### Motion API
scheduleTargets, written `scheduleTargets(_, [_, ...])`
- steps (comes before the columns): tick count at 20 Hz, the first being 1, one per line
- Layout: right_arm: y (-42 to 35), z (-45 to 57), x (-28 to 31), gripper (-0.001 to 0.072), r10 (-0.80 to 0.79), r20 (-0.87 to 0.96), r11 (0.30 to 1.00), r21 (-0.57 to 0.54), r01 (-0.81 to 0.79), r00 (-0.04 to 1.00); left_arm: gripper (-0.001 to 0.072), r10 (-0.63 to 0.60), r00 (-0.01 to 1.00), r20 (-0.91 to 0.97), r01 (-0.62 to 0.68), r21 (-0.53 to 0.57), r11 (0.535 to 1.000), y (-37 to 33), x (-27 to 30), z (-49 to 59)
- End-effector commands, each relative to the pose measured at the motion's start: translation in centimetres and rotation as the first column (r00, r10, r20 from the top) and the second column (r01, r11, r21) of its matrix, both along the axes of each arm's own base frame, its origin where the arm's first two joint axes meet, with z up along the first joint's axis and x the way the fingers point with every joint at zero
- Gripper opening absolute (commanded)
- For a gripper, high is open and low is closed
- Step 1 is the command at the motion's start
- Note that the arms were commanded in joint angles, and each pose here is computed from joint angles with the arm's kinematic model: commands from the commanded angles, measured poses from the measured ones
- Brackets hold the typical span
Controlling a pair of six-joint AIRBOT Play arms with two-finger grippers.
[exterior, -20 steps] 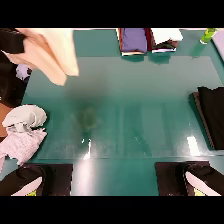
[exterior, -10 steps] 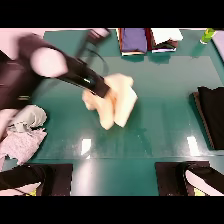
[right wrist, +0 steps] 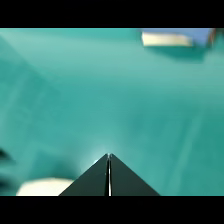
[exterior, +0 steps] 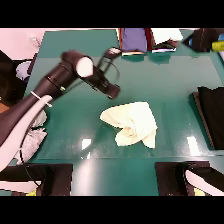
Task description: Fold the shirts.
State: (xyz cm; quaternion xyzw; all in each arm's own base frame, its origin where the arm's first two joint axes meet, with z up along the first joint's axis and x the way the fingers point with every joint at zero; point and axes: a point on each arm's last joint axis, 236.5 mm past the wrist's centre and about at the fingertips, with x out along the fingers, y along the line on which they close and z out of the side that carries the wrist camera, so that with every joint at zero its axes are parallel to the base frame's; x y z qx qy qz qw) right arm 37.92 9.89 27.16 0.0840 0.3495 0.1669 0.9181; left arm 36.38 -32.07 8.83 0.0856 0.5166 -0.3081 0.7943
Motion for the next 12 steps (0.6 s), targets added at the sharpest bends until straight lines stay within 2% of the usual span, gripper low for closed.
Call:
scheduleTargets(1, [-2.0,-8.4,-3.6,0.0023,-0.03,-0.227,0.995,-0.1,0.007,0.973,0.0601,0.136,0.99,-0.03,-0.134,0.057,0.989,6.7,3.1,-0.3])
scheduleTargets(4, [-3.5,-18.4,-8.6,0.0028,-0.068,-0.468,0.993,-0.115,0.016,0.881,0.0601,0.209,0.978,-0.029,-0.207,0.057,0.977,9.8,4.9,-0.3])
scheduleTargets(5, [-3.9,-21.6,-10.7,0.0159,-0.079,-0.548,0.993,-0.117,0.017,0.833,0.0601,0.222,0.975,-0.03,-0.22,0.057,0.974,10.3,5.1,-0.3])
scheduleTargets(6, [-4.1,-24.7,-13.1,0.0465,-0.083,-0.631,0.993,-0.115,0.013,0.771,0.0601,0.231,0.973,-0.03,-0.229,0.057,0.972,10.7,5.4,-0.3])
scheduleTargets(7, [-3.9,-27.3,-15.3,0.052,-0.083,-0.7,0.994,-0.106,0.011,0.71,0.0601,0.229,0.973,-0.028,-0.227,0.058,0.972,10.8,5.4,-0.3])
scheduleTargets(9, [-3.4,-31.1,-18.6,0.0518,-0.089,-0.776,0.994,-0.109,0.007,0.625,0.0601,0.21,0.977,-0.021,-0.208,0.06,0.976,10.7,5.4,-0.3])
scheduleTargets(12, [-0.6,-33.6,-20.6,0.0509,-0.041,-0.803,0.998,-0.064,-0.018,0.595,0.0601,0.209,0.978,-0.022,-0.208,0.061,0.976,10.7,5.4,-0.3])
